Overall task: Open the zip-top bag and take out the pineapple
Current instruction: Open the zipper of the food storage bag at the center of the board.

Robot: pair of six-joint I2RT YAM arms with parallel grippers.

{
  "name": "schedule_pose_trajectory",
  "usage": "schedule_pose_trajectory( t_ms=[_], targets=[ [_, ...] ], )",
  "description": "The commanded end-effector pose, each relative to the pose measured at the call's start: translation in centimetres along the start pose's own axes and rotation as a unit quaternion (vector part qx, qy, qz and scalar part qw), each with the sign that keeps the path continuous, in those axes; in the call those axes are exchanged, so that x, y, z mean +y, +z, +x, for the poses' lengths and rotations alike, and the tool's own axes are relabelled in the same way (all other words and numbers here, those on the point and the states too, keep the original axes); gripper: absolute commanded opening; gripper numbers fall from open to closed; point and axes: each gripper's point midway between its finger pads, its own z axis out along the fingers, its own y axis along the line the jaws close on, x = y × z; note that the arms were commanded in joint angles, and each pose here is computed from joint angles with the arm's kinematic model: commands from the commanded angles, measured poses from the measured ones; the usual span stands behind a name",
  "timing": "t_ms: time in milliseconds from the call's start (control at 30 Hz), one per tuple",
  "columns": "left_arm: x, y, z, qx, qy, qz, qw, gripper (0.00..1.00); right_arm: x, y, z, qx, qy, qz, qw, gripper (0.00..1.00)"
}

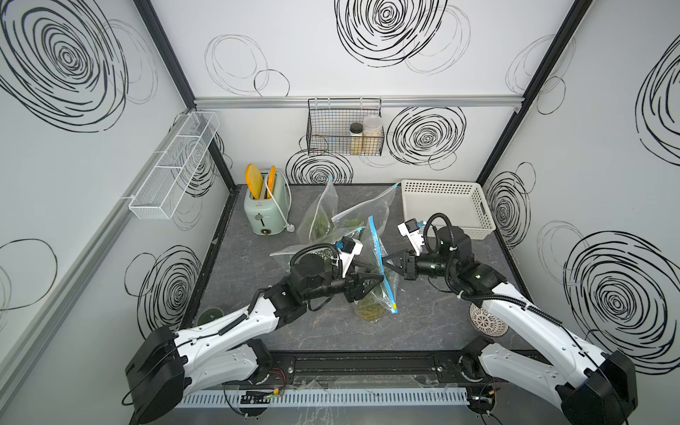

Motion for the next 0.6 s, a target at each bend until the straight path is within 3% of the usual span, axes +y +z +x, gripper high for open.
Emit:
schedule_pose_trajectory(
  t_ms=[0,233,333,467,567],
  targets=[
    [-1.0,-0.1,-1.6,-0.006,0.027,-0.002,1.000,0.55,1.2,-0.3,-0.6,-0.016,-0.013,-0.022,1.000,0.00],
    [0.6,0.4,-0.6,0.030,0.025,-0.052,0.998,0.56,2.5,-0.7,-1.0,-0.023,-0.012,-0.045,0.999,0.00],
    [1.1,1.0,-0.2,0.041,0.022,-0.065,0.997,0.51,3.1,-0.8,-1.0,-0.022,-0.013,-0.058,0.998,0.00],
    [1.4,1.6,-0.1,0.050,0.023,-0.074,0.996,0.33,3.3,-1.2,-1.1,-0.026,-0.016,-0.058,0.998,0.00],
    [1.4,1.7,-0.3,0.050,0.027,-0.078,0.995,0.13,3.4,-1.3,-1.1,-0.028,-0.017,-0.058,0.998,0.00]
  ],
)
